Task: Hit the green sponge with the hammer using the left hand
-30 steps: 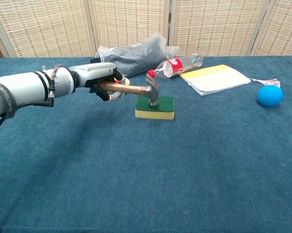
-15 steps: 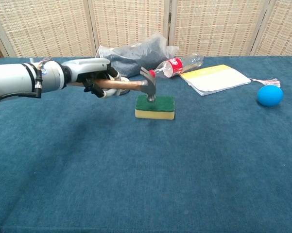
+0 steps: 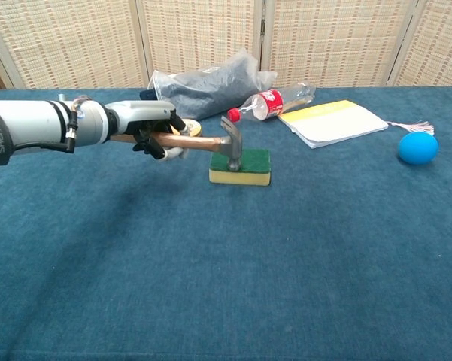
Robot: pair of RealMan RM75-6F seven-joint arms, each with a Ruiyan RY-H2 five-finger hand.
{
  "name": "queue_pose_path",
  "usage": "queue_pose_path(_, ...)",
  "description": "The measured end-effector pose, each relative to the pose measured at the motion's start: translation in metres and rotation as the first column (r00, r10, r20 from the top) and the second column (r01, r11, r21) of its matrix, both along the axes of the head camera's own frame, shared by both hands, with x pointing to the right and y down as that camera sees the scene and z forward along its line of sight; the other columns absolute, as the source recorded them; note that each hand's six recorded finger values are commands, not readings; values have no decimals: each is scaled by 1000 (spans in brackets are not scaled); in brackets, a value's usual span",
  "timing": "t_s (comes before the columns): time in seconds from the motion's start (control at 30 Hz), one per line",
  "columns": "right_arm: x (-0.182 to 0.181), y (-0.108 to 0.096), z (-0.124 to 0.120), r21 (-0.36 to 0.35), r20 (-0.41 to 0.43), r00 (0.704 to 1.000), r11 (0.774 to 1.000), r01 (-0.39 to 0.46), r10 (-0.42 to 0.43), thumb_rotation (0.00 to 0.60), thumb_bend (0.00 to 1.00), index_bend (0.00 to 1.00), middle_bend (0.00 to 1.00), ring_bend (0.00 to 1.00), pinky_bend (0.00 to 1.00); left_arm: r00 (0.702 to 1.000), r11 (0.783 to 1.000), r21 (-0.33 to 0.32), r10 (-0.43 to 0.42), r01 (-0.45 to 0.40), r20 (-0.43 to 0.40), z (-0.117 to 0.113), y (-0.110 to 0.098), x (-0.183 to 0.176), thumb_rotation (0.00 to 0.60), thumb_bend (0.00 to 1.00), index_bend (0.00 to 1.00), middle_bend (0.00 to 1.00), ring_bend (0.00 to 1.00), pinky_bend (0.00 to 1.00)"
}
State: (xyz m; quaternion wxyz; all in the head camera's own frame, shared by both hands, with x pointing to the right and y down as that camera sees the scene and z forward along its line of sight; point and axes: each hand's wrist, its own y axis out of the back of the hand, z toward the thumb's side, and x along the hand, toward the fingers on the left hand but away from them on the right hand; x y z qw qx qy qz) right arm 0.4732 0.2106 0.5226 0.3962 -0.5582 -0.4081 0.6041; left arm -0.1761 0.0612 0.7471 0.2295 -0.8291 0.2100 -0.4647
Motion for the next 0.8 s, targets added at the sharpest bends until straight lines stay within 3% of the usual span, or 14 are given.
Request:
queue_pose_path(0.23,-1,0,0,2,4,1000,1000,6,-6,600,308,370,347,261,293,999,999,-2,-43,43,-20,-12,-6,-14,600,577,684,813,902,998)
queue_pose_path(0.6,-3,-1,2,-1,11,1000,1000,15,-15,600,308,370,347,261,293,995,996,-5,-94,94,34,-14,-7,-56,600,577,677,810,885,993)
queue_pose_path(0.7,-4,-1,3,-3,13,1000,1000,17,-17,600,308,370,347,260,294,994,995,4,-95,95,52,-13,-5,-64,600,577,658,790,828,961)
queue_pose_path(0.8,-5,-1,3,-4,14,1000,1000,19,-19,600,308,370,347,261,293,993,996,16,-87,86,77,-10,-3,-74,600,577,618,735,721,843)
